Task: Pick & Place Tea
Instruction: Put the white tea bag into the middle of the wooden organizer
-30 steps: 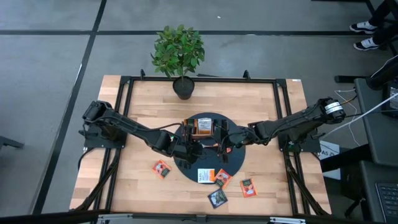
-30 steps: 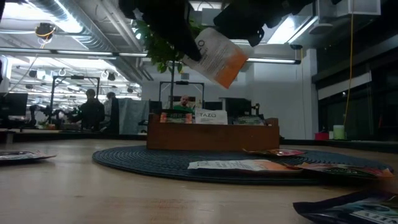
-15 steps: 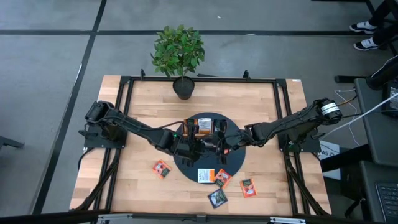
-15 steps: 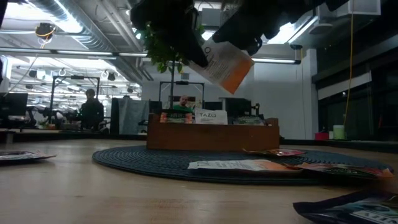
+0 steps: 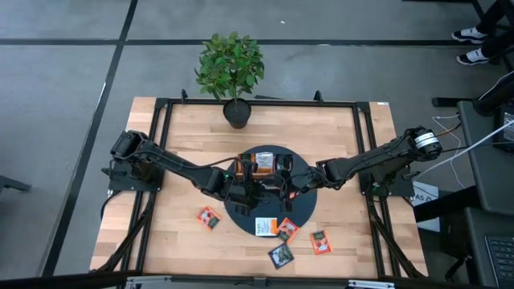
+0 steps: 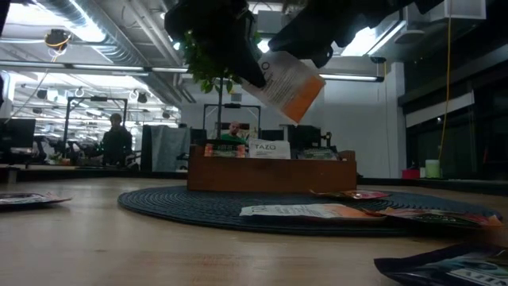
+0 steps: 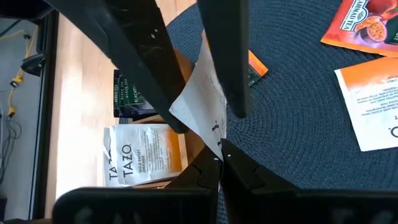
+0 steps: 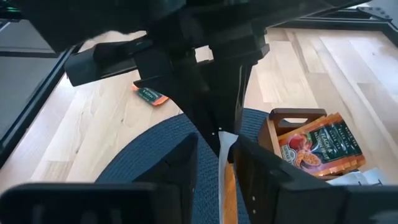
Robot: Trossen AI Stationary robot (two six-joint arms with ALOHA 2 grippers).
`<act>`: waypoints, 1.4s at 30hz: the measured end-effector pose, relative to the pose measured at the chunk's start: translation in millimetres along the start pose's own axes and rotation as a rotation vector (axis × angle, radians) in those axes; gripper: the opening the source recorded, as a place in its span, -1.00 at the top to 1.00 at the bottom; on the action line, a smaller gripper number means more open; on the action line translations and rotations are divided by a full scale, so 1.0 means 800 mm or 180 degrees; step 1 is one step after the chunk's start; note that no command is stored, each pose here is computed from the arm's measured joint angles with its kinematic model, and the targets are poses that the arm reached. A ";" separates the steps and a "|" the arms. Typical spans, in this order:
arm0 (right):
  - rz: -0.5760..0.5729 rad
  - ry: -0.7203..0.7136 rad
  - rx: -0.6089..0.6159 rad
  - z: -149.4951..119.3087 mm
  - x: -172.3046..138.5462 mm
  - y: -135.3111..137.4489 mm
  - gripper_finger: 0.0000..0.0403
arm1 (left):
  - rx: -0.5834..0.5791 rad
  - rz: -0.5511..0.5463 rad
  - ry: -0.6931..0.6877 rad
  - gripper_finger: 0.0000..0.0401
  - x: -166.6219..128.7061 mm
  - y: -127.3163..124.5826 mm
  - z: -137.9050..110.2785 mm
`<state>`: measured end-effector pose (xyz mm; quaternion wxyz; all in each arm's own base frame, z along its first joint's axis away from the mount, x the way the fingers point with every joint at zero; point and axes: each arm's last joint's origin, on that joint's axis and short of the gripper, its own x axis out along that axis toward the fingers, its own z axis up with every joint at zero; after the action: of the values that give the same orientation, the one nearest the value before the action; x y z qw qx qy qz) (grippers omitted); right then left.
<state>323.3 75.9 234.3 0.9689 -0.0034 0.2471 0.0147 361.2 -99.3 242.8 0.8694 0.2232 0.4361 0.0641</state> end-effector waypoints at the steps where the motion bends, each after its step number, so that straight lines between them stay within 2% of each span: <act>1: 0.0000 0.0001 0.0003 0.000 0.000 0.000 0.52 | 0.0000 0.0000 0.0000 0.99 0.000 0.000 0.000; 12: -0.0002 0.0005 0.0006 0.000 0.000 0.000 0.96 | -0.0013 0.0008 -0.0029 0.99 0.000 0.000 0.001; 20: -0.0001 0.0005 0.0030 0.000 0.000 0.000 0.98 | -0.0017 0.0008 -0.0045 0.96 0.000 0.000 0.002; 25: 0.0002 0.0005 -0.0020 0.000 0.000 0.000 0.98 | 0.0000 0.0009 -0.0105 0.84 -0.004 -0.006 0.004; 30: 0.0027 -0.0045 -0.0036 0.004 -0.006 0.000 0.99 | 0.0023 -0.0030 -0.0187 0.64 -0.024 -0.009 0.006; 35: 0.0029 -0.0070 -0.0049 0.009 -0.016 -0.002 0.99 | -0.0021 -0.0080 -0.0286 0.54 -0.063 -0.001 0.003; 38: -0.0020 -0.0062 -0.0072 0.010 -0.019 -0.003 0.99 | -0.0144 -0.0132 -0.0334 0.56 -0.090 0.008 -0.003; 42: -0.0035 -0.0096 -0.0121 0.014 -0.025 -0.004 0.99 | -0.0279 -0.0232 -0.0417 0.71 -0.111 0.019 -0.025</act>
<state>311.1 72.1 253.5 0.9723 -0.0230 0.2322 0.0140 292.2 -106.4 304.1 0.9068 0.1727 0.3829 0.0367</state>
